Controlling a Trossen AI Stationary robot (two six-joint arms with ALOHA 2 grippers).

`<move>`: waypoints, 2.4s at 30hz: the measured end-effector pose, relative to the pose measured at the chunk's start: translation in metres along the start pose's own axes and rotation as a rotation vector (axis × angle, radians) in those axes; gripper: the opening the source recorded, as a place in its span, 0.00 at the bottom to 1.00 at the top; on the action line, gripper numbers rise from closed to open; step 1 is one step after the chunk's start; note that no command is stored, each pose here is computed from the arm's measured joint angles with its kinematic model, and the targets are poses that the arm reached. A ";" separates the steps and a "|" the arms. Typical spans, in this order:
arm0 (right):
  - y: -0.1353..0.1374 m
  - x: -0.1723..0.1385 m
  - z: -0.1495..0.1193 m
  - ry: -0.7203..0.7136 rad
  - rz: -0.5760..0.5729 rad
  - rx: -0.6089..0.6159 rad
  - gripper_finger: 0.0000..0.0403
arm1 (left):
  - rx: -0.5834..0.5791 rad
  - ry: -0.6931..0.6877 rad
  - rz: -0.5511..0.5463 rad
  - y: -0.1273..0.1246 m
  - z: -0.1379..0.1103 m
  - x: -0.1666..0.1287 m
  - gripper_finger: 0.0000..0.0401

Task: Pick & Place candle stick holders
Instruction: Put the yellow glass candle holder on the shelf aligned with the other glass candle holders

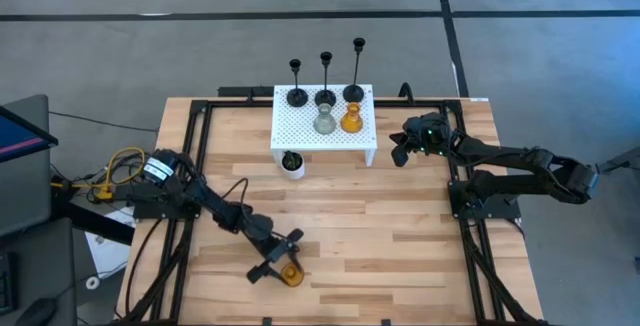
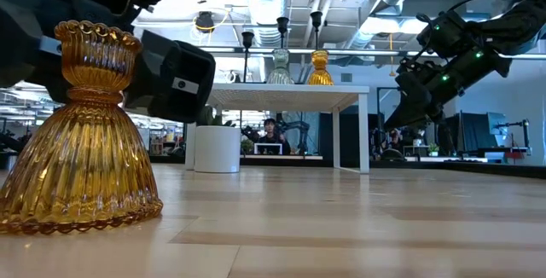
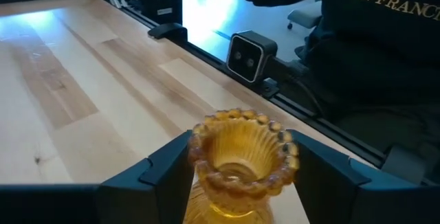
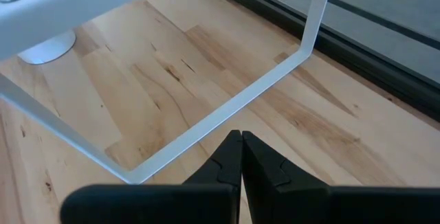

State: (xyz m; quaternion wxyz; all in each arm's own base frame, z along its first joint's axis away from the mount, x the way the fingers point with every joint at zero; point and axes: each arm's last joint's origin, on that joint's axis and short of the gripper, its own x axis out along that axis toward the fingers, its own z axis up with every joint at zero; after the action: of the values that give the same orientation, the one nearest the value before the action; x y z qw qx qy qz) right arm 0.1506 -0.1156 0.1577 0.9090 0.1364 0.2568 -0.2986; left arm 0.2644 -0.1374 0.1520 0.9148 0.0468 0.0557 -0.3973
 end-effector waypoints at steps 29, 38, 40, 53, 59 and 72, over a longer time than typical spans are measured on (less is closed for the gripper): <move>0.000 0.000 0.000 0.005 0.000 -0.004 0.00 | -0.147 -0.006 0.169 0.006 0.001 -0.001 0.36; 0.000 0.000 -0.002 0.023 -0.001 -0.010 0.00 | -0.210 -0.008 0.310 0.012 0.020 -0.015 0.36; 0.000 0.000 -0.003 0.030 -0.002 -0.009 0.00 | -0.216 0.032 0.401 0.013 0.025 -0.022 0.35; 0.000 0.000 -0.003 0.033 -0.003 -0.008 0.00 | 0.005 -0.055 0.810 0.007 0.093 -0.086 0.35; 0.000 0.000 -0.003 0.033 -0.003 -0.006 0.00 | 0.105 -0.088 1.115 0.022 0.114 -0.126 0.35; 0.000 0.000 -0.002 0.021 -0.002 -0.007 0.00 | 0.116 -0.109 1.394 0.089 0.131 -0.179 0.35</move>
State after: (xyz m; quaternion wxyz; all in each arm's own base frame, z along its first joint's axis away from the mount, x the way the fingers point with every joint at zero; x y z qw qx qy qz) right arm 0.1497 -0.1150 0.1560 0.9065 0.1361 0.2673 -0.2972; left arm 0.2169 0.0352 0.3098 0.9539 0.1001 -0.0545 0.2778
